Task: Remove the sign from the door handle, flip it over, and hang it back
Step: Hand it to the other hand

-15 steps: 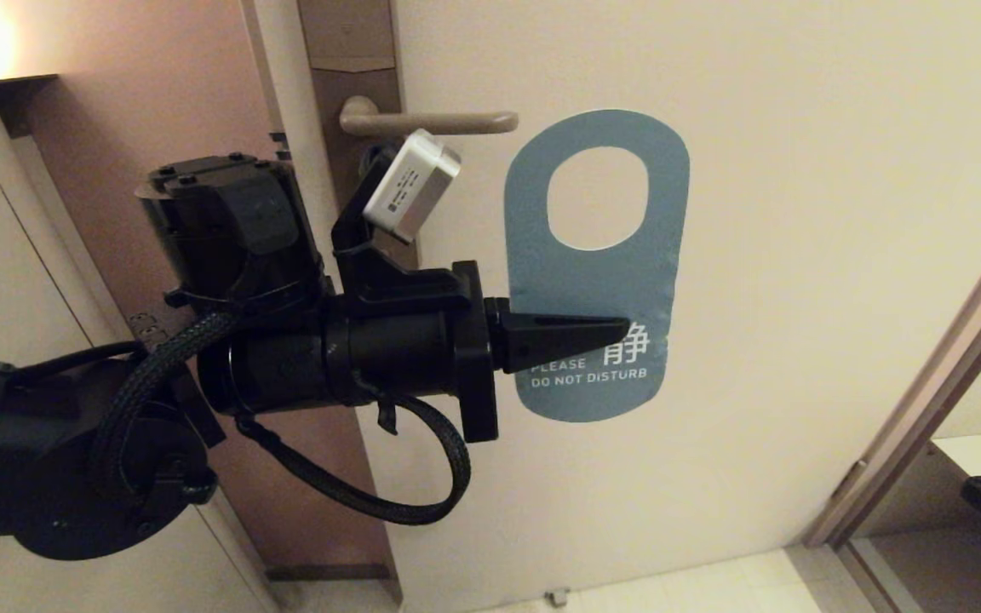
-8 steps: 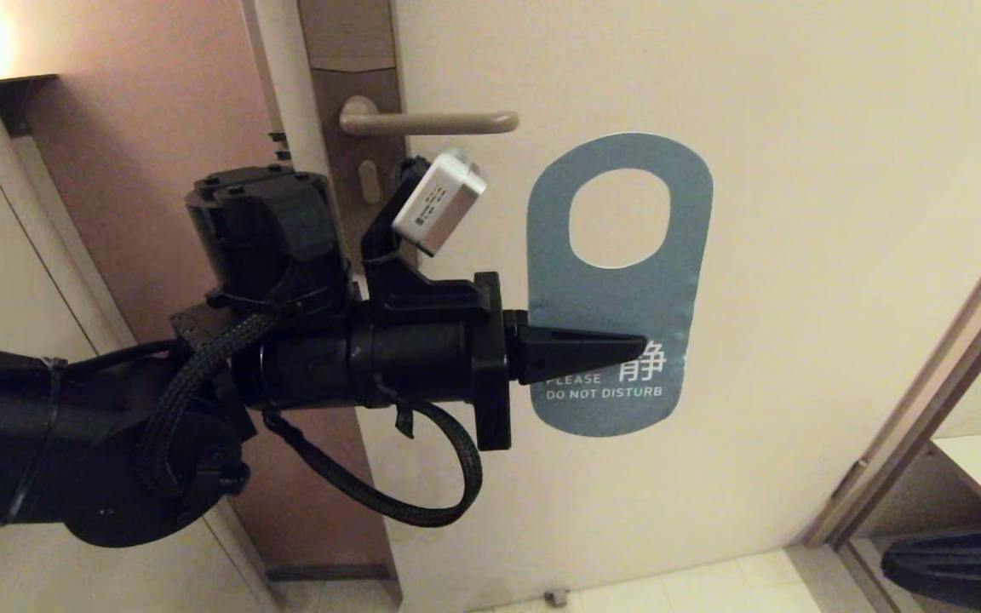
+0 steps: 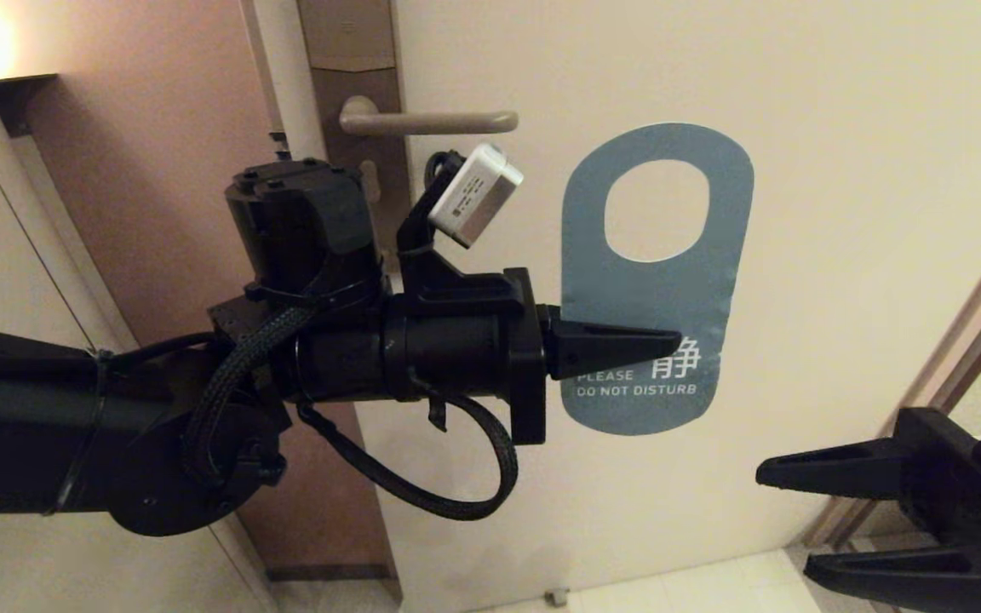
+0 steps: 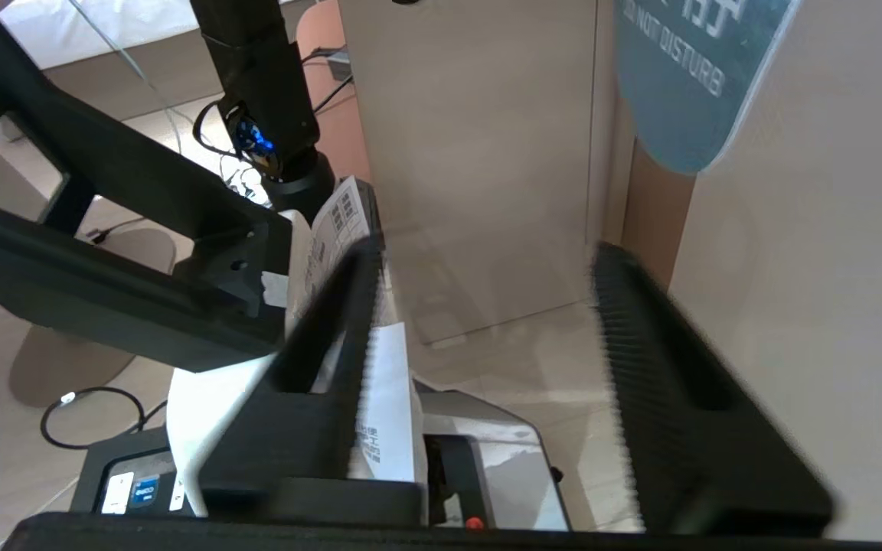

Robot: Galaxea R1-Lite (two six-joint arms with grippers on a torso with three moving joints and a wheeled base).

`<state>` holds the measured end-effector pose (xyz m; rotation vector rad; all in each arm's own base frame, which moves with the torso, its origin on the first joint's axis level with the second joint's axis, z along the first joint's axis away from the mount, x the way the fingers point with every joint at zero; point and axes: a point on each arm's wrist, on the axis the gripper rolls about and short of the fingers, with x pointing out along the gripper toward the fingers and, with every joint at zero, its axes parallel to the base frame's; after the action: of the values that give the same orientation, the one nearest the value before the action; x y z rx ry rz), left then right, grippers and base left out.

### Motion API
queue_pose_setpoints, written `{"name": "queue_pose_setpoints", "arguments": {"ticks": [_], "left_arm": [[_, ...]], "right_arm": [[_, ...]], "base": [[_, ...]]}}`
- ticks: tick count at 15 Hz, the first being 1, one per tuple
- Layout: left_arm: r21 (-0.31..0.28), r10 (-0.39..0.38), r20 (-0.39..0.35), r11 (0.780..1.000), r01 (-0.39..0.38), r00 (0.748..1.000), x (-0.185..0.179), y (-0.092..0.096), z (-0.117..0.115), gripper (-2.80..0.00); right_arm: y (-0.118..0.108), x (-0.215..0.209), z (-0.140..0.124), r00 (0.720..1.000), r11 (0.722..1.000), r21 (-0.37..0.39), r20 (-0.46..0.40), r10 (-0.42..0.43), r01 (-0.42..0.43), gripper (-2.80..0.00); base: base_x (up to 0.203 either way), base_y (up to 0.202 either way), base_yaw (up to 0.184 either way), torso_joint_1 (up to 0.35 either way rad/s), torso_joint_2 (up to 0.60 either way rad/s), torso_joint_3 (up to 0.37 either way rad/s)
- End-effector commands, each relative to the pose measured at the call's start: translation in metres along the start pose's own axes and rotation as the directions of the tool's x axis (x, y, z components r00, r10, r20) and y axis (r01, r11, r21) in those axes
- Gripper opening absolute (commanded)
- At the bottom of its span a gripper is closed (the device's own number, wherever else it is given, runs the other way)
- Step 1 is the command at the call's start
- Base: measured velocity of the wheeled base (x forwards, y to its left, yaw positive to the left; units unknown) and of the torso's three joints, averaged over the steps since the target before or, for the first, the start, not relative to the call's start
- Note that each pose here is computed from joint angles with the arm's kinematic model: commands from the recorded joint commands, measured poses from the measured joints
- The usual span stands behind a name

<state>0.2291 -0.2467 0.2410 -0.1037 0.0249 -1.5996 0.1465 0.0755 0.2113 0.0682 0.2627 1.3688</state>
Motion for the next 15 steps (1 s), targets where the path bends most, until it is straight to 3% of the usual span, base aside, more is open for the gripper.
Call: {"name": "queue_pose_setpoints", "arguments": {"ticks": [1,7,15], "left_arm": [[0.001,-0.006,0.000,1.000,0.006,1.000,0.001,0.001,-0.001,-2.80],[-0.002,-0.029,-0.001,1.000,0.029,1.000,0.007,-0.005,-0.002,-2.80],[-0.003,-0.052,-0.008,0.999,0.052,0.999,0.014,-0.010,-0.005,-2.80]], "right_arm": [[-0.005,0.004,-0.002,1.000,1.000,0.020,-0.013,0.008,-0.008,0.00],[-0.023,0.016,0.001,1.000,0.999,0.032,-0.025,0.012,-0.012,0.00],[-0.045,0.032,0.014,1.000,1.000,-0.017,0.005,0.021,-0.021,0.00]], "base": [[0.000,0.000,0.000,0.000,0.00,0.000],[0.000,0.000,0.000,0.000,0.00,0.000],[0.000,0.000,0.000,0.000,0.00,0.000]]}}
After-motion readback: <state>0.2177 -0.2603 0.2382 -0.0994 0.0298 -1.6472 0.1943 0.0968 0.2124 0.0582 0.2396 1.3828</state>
